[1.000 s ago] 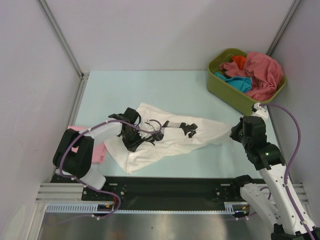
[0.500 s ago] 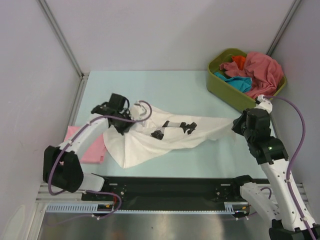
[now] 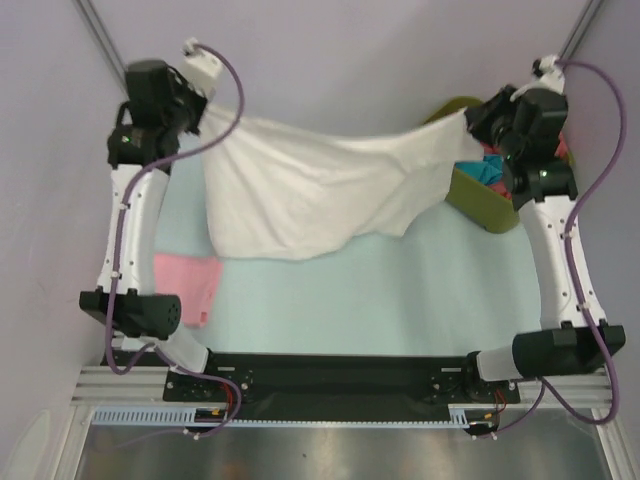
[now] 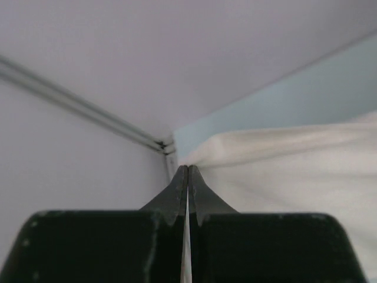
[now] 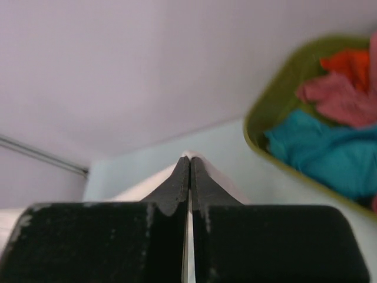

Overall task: Fold and stack the t-shirts
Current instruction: Flatten the tshirt out

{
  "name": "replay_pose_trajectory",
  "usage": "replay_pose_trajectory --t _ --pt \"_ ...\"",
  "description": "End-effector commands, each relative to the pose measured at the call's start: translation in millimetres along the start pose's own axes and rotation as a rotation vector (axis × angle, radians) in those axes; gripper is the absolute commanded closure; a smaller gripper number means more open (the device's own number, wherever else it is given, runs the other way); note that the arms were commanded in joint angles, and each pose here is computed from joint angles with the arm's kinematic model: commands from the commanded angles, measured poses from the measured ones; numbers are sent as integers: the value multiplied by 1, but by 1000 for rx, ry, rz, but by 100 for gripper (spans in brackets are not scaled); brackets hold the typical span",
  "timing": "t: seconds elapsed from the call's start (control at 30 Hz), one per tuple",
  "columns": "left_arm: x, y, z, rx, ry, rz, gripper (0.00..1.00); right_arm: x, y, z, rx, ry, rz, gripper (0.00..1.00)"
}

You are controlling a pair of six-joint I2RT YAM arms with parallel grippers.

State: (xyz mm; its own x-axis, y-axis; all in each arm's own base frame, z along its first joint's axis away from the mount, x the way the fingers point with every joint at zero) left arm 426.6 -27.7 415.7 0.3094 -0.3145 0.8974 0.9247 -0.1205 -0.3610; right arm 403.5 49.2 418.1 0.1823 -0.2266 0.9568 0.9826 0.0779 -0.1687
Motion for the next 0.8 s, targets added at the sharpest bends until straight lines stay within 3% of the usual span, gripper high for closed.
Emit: replay_pose_trajectory --t 0.0,0.1,0.13,0.2,0.23,0.27,0.3,0.37,0.4,0.47,0.5,0.57,0.67,0.7,0.73,0.77 --pt "88 -66 93 289 -153 -300 100 158 -41 25 169 80 -449 100" --pt "115 -102 103 319 -98 -401 100 206 -61 28 203 76 -545 100" --pt "107 -93 99 298 -87 -384 100 209 -64 27 207 68 -541 100" --pt "107 -117 82 236 -50 -433 100 211 -76 35 244 42 -539 100" --pt "82 -93 74 198 -46 -379 100 198 -71 33 243 44 -503 100" --pt "75 -97 68 176 -33 -379 100 189 -73 32 246 44 -483 100" --pt "71 -110 59 150 -3 -395 100 187 -94 35 250 36 -501 100" --pt "26 -89 43 96 6 -293 100 137 -81 22 218 57 -400 100" --pt "16 -98 37 86 22 -286 100 135 -113 26 226 52 -441 100" --pt "-43 -76 18 29 25 -159 100 63 -95 7 175 99 -293 100" --pt "-62 -73 7 -16 32 -130 100 49 -120 7 171 100 -304 100" --pt "-126 -68 -21 -104 48 -15 100 -30 -116 -13 101 153 -131 100" --pt "-213 -66 -64 -256 58 127 100 -106 -148 -26 34 212 14 100" --pt "-234 -65 -73 -282 63 156 100 -159 -150 -37 -16 250 153 100" --pt "-279 -66 -95 -361 58 230 100 -177 -164 -37 -8 263 159 100" --pt "-294 -71 -102 -382 81 243 100 -197 -168 -37 -13 307 201 100"
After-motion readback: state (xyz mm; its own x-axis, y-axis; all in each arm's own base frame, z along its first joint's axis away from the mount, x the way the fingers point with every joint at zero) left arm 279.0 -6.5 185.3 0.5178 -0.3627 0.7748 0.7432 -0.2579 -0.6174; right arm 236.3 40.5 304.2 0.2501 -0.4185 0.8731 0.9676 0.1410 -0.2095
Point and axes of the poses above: each gripper's point midway between its finger pads, its own y axis out along the fingers, its own z axis along the line the jaws close on, x = y × z, the point moved 2 cm from there along -y, back along the fingers, and after that the axes turned 15 degrees about -y, right-handed, at the moved point
